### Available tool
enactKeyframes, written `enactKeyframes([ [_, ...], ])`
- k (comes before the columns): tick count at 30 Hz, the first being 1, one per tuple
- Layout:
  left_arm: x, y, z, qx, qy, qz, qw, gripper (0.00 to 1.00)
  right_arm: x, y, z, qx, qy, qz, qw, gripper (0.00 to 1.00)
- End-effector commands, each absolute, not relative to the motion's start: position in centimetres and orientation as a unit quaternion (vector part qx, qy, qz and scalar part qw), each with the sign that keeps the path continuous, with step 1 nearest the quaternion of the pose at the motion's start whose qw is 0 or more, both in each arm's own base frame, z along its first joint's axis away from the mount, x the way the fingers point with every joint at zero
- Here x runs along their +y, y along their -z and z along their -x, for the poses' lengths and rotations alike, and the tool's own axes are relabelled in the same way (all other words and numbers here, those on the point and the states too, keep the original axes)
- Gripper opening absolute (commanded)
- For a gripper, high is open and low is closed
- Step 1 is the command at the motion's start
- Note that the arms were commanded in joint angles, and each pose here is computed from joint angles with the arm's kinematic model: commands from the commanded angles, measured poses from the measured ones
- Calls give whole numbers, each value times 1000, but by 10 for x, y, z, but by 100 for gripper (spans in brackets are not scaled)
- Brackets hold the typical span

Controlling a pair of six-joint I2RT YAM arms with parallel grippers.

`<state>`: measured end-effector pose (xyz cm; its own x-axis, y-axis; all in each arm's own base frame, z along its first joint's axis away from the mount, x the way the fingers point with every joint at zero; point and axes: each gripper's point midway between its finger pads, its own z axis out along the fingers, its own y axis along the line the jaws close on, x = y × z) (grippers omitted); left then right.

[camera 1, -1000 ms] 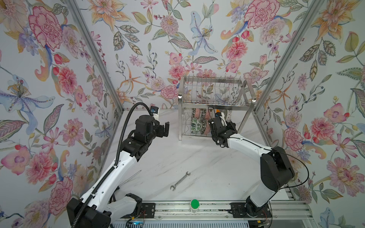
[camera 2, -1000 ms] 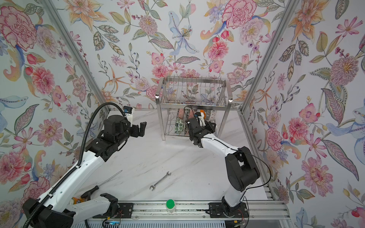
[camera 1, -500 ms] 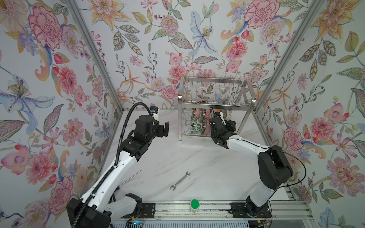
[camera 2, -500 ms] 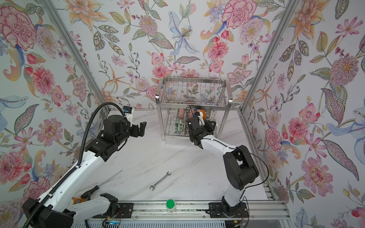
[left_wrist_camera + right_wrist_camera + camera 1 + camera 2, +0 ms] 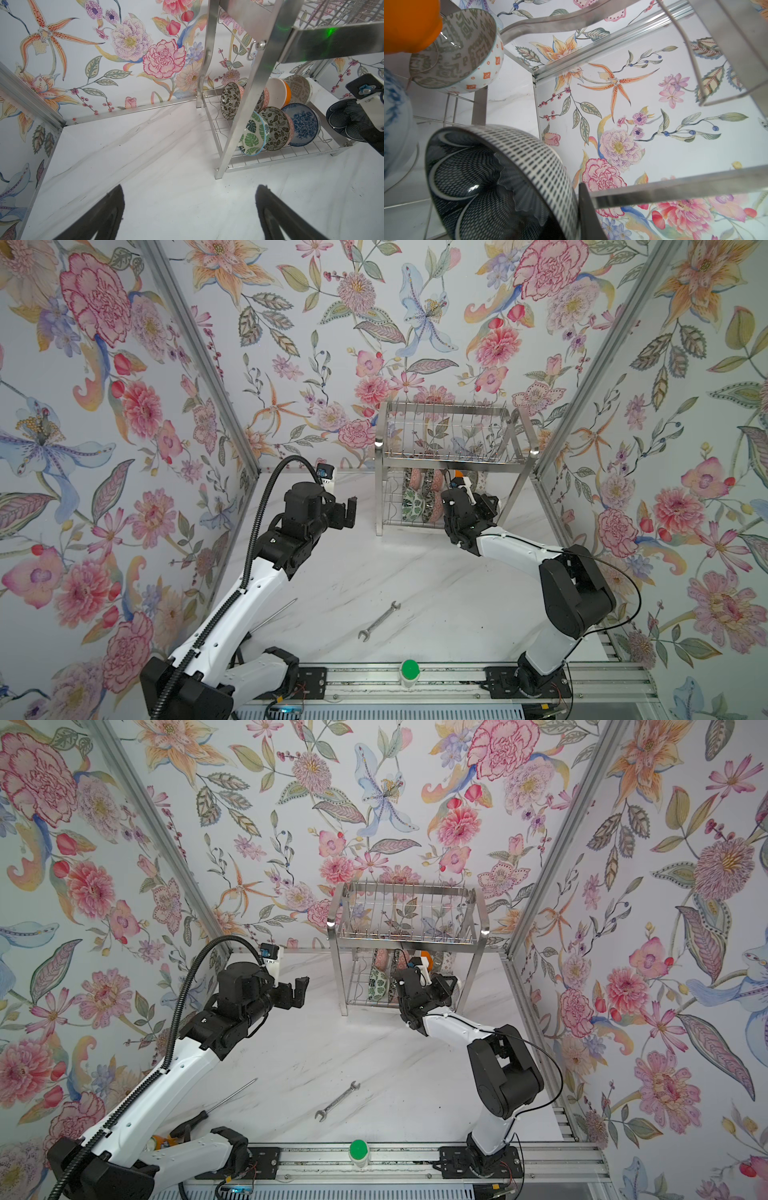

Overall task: Load bowls into a dish rack
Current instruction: Place the bowl in the dish rack.

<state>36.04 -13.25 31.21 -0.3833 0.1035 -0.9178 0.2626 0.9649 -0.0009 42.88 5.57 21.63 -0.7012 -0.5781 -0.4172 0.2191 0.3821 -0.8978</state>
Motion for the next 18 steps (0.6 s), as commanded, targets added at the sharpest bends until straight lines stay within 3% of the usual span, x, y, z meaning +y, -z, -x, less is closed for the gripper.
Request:
enactKeyframes([
  [1,-128,-316,-356,824,74,-110,551,99,49,-224,-432,739,555,84,372,0],
  [18,-128,-314,-355,825,74,-110,550,99,55,-218,-458,741,556,73,370,0],
])
